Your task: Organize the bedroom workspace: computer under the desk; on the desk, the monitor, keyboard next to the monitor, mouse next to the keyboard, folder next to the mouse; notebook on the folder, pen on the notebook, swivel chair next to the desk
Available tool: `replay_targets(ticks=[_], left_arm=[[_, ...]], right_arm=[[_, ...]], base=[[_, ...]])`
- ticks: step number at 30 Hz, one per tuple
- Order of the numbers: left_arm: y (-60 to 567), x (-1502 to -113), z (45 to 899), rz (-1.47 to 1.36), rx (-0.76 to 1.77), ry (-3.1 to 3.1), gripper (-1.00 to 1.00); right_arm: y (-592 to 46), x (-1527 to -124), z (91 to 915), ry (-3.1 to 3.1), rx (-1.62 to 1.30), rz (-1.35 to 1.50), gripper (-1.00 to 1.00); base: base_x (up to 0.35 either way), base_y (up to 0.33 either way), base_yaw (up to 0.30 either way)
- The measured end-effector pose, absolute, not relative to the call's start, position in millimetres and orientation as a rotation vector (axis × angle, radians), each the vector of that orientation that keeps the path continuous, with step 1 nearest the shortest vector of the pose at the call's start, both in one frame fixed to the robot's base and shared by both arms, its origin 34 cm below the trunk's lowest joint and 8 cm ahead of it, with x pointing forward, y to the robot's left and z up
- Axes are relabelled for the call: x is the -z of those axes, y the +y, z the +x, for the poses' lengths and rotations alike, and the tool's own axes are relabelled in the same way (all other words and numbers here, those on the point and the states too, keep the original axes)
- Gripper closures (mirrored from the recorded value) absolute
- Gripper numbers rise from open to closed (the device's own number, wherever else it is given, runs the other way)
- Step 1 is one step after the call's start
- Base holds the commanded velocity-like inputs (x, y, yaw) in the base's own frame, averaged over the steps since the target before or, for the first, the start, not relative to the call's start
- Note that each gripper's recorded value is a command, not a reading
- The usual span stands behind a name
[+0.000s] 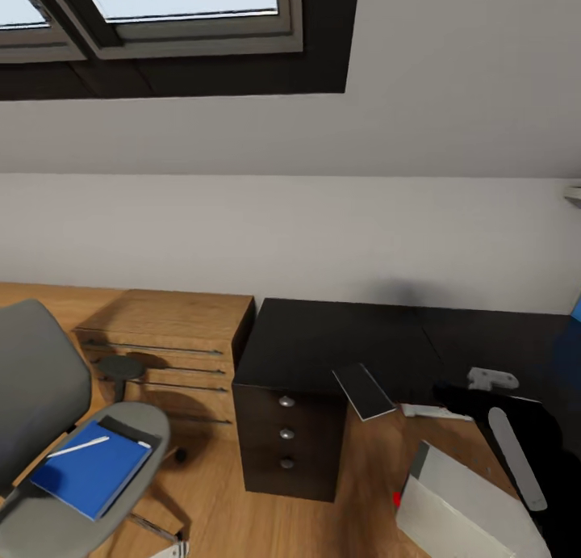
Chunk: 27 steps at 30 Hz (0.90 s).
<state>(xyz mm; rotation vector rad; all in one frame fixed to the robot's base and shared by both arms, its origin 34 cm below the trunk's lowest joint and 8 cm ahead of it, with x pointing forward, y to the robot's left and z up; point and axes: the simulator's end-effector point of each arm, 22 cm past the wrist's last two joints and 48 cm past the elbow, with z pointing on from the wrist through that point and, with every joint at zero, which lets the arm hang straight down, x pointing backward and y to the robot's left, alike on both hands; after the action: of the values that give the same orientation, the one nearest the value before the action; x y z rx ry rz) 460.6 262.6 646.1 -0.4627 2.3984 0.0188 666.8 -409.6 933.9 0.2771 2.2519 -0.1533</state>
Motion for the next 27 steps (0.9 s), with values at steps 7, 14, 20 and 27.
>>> replay_targets(ticks=[7, 14, 20, 27], left_arm=[[263.2, -647.4, 461.6, -0.459, -0.021, 2.394, -1.0], [263.5, -650.3, 464.2, -0.458, -0.019, 2.382, -1.0], [267.2, -659.8, 473.4, -0.466, -0.023, 2.321, -1.0], [267.8, -662.6, 475.7, -0.467, -0.023, 2.308, -1.0]], right_arm=[[-456.8, -912.5, 653.1, 2.313, 0.062, 0.335, 1.0], [-488.2, -896.4, 647.7, 2.316, 0.198, 0.334, 1.0], [-495.8, -892.0, 646.7, 2.311, 0.239, 0.331, 1.0], [-507.1, -872.6, 638.3, 2.344, 0.3, 0.329, 1.0]], base=[[0.0, 0.0, -0.28], [0.0, 0.0, -0.28], [0.0, 0.0, -0.28], [0.0, 0.0, -0.28]])
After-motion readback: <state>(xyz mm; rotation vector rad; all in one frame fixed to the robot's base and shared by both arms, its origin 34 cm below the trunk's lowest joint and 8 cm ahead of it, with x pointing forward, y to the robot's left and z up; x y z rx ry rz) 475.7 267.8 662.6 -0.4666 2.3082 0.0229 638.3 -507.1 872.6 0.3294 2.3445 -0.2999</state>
